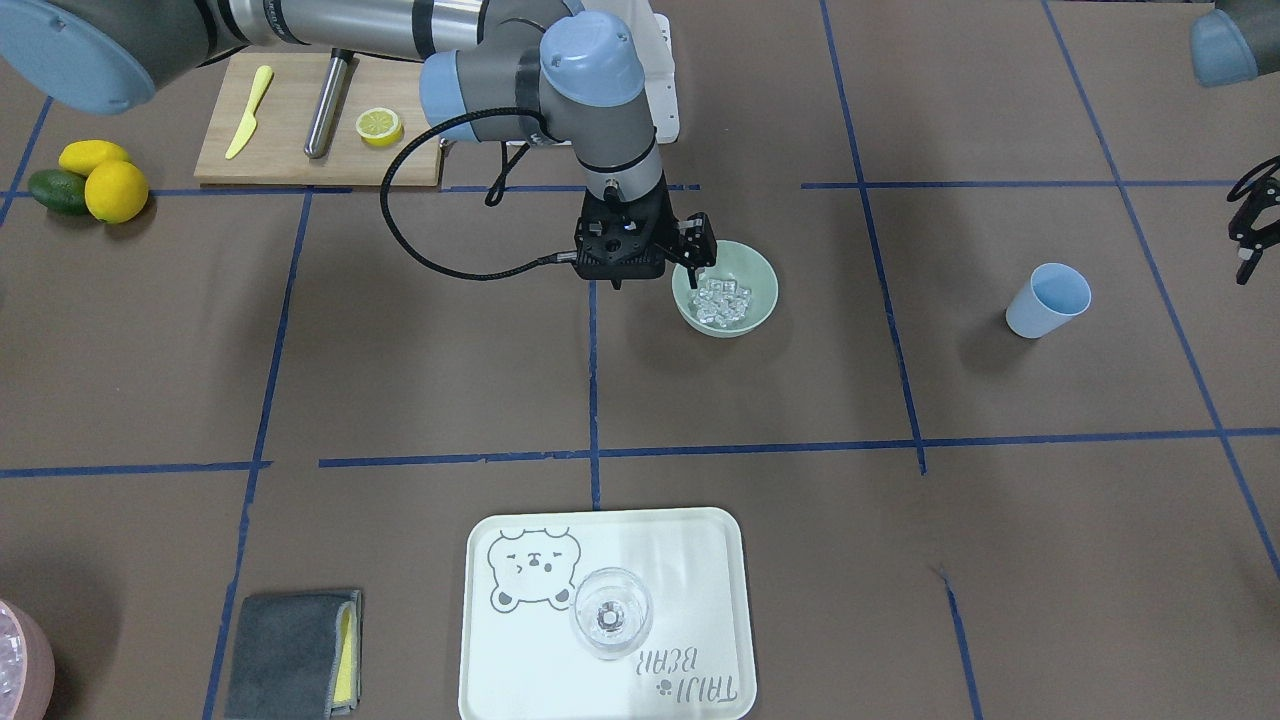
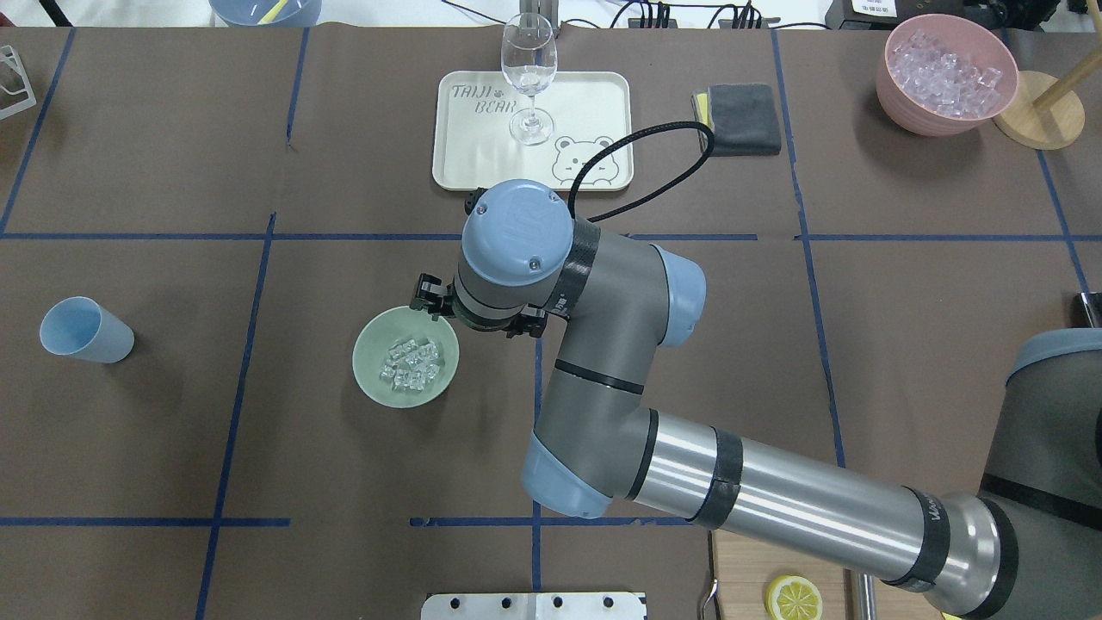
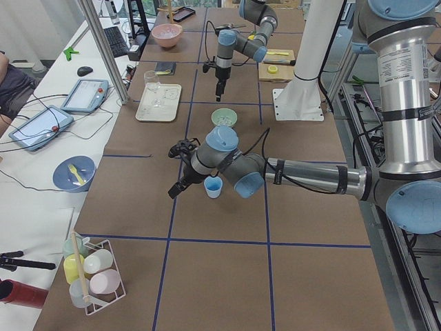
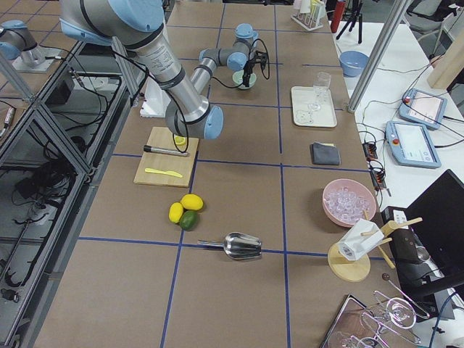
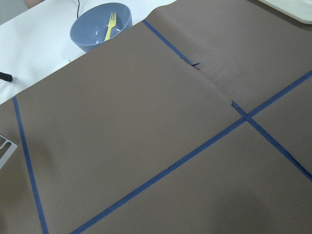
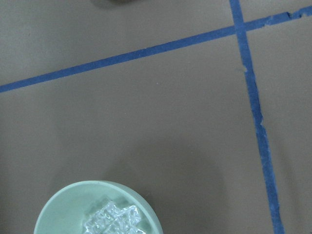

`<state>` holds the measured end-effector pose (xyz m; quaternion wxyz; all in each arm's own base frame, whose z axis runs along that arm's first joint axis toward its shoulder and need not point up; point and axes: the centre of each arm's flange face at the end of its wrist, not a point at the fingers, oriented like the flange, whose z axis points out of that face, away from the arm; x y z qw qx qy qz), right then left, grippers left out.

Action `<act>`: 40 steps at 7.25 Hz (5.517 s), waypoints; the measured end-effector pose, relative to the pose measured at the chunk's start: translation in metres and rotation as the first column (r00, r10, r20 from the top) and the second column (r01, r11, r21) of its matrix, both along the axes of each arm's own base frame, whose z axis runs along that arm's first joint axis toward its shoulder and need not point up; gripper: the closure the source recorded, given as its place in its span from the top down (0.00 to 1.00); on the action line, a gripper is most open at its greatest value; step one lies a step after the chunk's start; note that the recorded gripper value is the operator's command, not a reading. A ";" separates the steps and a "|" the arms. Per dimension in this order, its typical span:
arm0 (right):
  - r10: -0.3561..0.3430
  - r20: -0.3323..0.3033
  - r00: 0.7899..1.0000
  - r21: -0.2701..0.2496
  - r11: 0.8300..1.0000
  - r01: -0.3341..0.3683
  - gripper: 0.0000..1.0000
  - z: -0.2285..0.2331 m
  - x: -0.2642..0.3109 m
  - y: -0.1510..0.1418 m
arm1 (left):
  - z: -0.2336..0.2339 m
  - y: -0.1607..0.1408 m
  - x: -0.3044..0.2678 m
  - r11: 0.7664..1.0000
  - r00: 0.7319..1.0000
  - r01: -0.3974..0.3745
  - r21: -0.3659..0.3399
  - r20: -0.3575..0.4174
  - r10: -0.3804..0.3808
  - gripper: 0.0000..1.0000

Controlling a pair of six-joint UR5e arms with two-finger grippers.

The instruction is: Pour ice into bowl

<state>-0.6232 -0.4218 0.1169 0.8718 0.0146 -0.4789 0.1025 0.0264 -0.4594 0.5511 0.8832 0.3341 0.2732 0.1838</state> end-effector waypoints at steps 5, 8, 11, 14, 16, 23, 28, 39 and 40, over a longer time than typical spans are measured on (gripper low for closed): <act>-0.050 -0.069 0.996 -0.012 0.999 0.050 1.00 0.024 -0.049 0.027 | 0.034 -0.003 -0.005 0.997 1.000 0.005 -0.075 0.020 -0.003 1.00; -0.061 -0.061 0.996 -0.005 0.998 0.061 0.53 0.025 -0.056 0.032 | 0.036 -0.001 -0.005 0.997 1.000 0.006 -0.081 0.019 -0.004 1.00; -0.059 -0.048 0.997 0.003 0.998 0.059 0.00 0.025 -0.057 0.032 | 0.038 -0.001 -0.005 0.996 1.000 0.006 -0.086 0.020 -0.004 1.00; -0.060 -0.032 0.998 0.013 0.998 0.061 0.00 0.023 -0.057 0.032 | 0.039 -0.001 -0.005 0.996 1.000 0.006 -0.087 0.020 -0.004 1.00; -0.056 0.014 0.998 0.033 0.998 0.056 0.00 0.013 -0.050 0.029 | 0.039 -0.001 -0.005 0.996 1.000 0.005 -0.086 0.020 -0.003 1.00; -0.003 0.059 0.998 0.108 0.994 -0.003 0.00 0.044 0.122 0.012 | 0.034 -0.006 -0.034 0.950 0.999 -0.004 -0.314 -0.051 -0.012 1.00; -0.066 -0.090 0.994 0.193 0.978 0.082 0.00 0.174 0.258 -0.025 | 0.048 0.005 -0.097 0.879 0.984 -0.035 -0.475 -0.171 -0.053 1.00; -0.151 -0.290 0.945 -0.016 0.988 0.153 1.00 0.471 0.435 -0.027 | 0.048 0.003 -0.102 0.879 0.985 -0.031 -0.477 -0.166 -0.056 1.00; -0.150 -0.290 0.945 -0.015 0.988 0.152 1.00 0.472 0.436 -0.028 | 0.048 0.003 -0.102 0.879 0.985 -0.030 -0.477 -0.166 -0.056 1.00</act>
